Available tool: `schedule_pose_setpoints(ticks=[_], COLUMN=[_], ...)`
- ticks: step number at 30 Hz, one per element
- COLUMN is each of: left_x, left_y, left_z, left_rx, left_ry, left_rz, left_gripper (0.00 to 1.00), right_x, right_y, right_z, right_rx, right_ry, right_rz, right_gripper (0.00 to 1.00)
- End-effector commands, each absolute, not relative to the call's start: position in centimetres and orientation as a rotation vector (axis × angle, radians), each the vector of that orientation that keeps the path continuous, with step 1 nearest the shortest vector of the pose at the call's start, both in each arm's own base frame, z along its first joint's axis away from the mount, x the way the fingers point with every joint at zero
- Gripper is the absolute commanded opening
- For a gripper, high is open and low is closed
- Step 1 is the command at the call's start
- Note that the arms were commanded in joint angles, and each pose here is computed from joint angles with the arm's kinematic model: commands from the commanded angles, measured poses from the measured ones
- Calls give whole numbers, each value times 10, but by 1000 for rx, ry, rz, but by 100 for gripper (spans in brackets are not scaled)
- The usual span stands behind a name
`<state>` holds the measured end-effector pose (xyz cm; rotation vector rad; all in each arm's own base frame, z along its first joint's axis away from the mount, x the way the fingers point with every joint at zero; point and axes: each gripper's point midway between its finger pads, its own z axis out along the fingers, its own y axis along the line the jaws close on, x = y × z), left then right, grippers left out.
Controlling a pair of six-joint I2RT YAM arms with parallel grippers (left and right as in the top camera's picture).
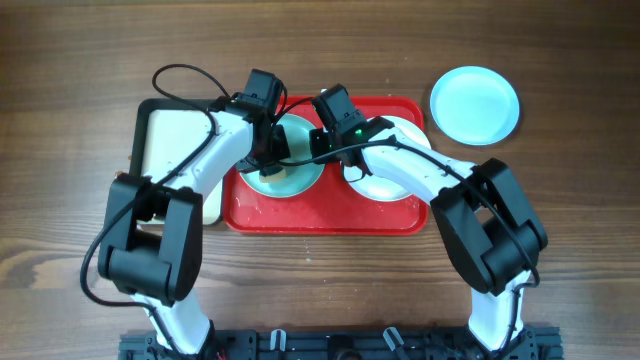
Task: Clean dirty plates on tray and stack at the side
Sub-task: 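Scrub the green plate with the sponge while the right gripper holds it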
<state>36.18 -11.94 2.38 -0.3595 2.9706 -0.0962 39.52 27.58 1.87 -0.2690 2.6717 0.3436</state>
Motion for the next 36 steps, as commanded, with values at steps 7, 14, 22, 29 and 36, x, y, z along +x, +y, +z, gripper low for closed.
schedule_pose_setpoints(ticks=[7, 14, 22, 29, 36], left_x=[354, 343, 330, 335, 355], left_y=[-105, -120, -151, -184, -177], left_z=[-8, -30, -46, -37, -4], left_rx=[-428, -427, -437, -310, -296], left_ry=[3013, 3100, 3204, 3189, 3072], left_rz=[62, -19, -274, -588, -590], left_gripper=[4, 4, 4, 4, 4], right_x=[394, 394, 393, 393, 394], right_y=[280, 280, 281, 281, 281], right_z=[13, 13, 13, 13, 13], right_rx=[-260, -261, -265, -266, -265], right_ry=[2688, 2688, 2690, 2690, 2689], right_rz=[366, 367, 376, 375, 376], right_gripper=[4, 4, 4, 4, 4])
